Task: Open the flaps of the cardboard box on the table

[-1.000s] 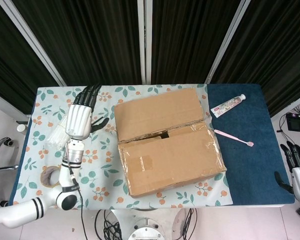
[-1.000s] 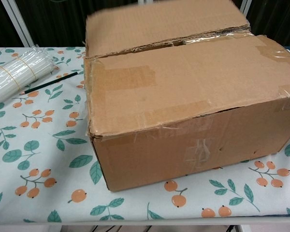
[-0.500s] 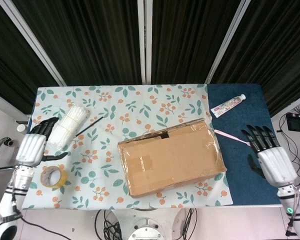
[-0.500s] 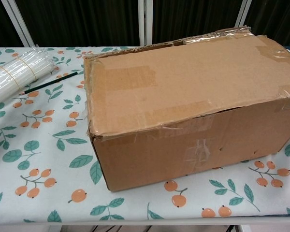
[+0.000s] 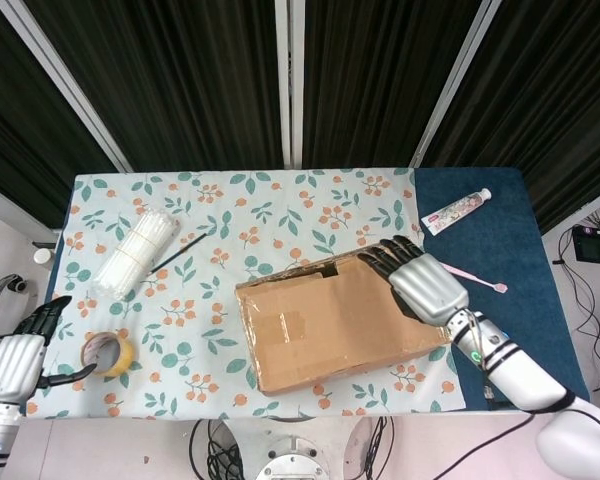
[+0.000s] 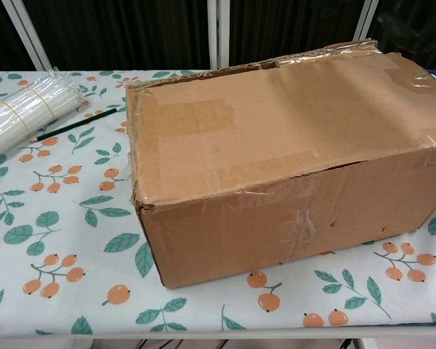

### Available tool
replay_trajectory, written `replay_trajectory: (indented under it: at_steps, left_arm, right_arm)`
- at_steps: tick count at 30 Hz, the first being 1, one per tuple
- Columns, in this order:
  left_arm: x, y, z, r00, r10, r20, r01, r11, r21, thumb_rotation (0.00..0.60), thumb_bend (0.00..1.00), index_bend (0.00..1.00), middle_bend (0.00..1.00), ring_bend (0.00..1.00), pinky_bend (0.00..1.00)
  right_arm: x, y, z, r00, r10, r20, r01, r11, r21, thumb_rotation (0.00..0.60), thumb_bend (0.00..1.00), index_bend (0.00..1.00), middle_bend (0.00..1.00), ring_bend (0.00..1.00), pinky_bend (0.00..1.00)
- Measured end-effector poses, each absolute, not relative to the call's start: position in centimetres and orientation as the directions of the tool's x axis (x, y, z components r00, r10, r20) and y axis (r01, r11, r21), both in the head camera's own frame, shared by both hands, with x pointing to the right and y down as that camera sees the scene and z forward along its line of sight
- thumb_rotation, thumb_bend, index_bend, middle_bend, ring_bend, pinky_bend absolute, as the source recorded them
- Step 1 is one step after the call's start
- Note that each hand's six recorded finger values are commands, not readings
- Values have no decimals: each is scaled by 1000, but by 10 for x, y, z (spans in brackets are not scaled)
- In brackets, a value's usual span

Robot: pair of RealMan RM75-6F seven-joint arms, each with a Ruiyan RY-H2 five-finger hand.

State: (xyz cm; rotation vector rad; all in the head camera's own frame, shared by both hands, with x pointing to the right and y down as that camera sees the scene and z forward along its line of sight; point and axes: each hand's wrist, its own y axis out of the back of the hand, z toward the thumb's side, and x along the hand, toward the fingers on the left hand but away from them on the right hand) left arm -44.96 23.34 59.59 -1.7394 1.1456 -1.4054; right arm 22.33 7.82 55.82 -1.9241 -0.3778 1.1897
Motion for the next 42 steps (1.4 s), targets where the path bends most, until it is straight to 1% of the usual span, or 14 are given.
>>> replay_trajectory:
  at_steps: [3, 7, 15, 24, 29, 34, 36, 40, 42]
  left_arm:
    - [-452, 241, 595, 51, -910, 412, -244, -411, -878, 431, 14, 49, 93, 106, 226]
    - [-454, 248, 599, 49, -906, 421, -255, -419, -871, 433, 15, 49, 93, 106, 226]
    - [-458, 248, 598, 43, -910, 413, -266, -409, -873, 422, 13, 50, 93, 106, 225]
    - [-464, 251, 600, 37, -905, 425, -273, -418, -866, 421, 11, 50, 93, 106, 225]
    - [-466, 252, 602, 33, -903, 428, -278, -420, -864, 418, 11, 52, 93, 106, 225]
    - [-467, 251, 602, 33, -906, 422, -281, -414, -866, 409, 11, 53, 93, 106, 225]
    - [-468, 251, 603, 33, -905, 424, -281, -416, -865, 403, 11, 53, 93, 106, 225]
    - [-466, 250, 605, 39, -902, 429, -284, -422, -861, 401, 11, 53, 92, 106, 225]
    - [-465, 250, 606, 42, -900, 433, -287, -426, -858, 402, 11, 53, 92, 106, 225]
  right_arm:
    - [191, 71, 561, 547, 566, -617, -158, -653, -740, 600, 768, 55, 99, 0, 0]
    - [155, 73, 566, 590, 513, -623, -151, -689, -709, 600, 770, 58, 104, 0, 0]
    - [135, 80, 580, 580, 464, -669, -180, -728, -661, 600, 770, 68, 111, 0, 0]
    - [126, 87, 592, 563, 446, -696, -199, -744, -638, 600, 775, 68, 136, 0, 0]
    - [124, 88, 595, 557, 439, -705, -202, -752, -627, 600, 778, 76, 190, 0, 0]
    - [124, 85, 590, 565, 450, -691, -187, -747, -639, 600, 778, 78, 293, 0, 0]
    - [124, 84, 585, 571, 457, -682, -178, -742, -646, 600, 778, 78, 317, 0, 0]
    - [126, 83, 576, 582, 472, -662, -158, -733, -662, 600, 778, 68, 339, 0, 0]
    - [127, 82, 570, 589, 480, -650, -146, -729, -669, 600, 778, 37, 341, 0, 0]
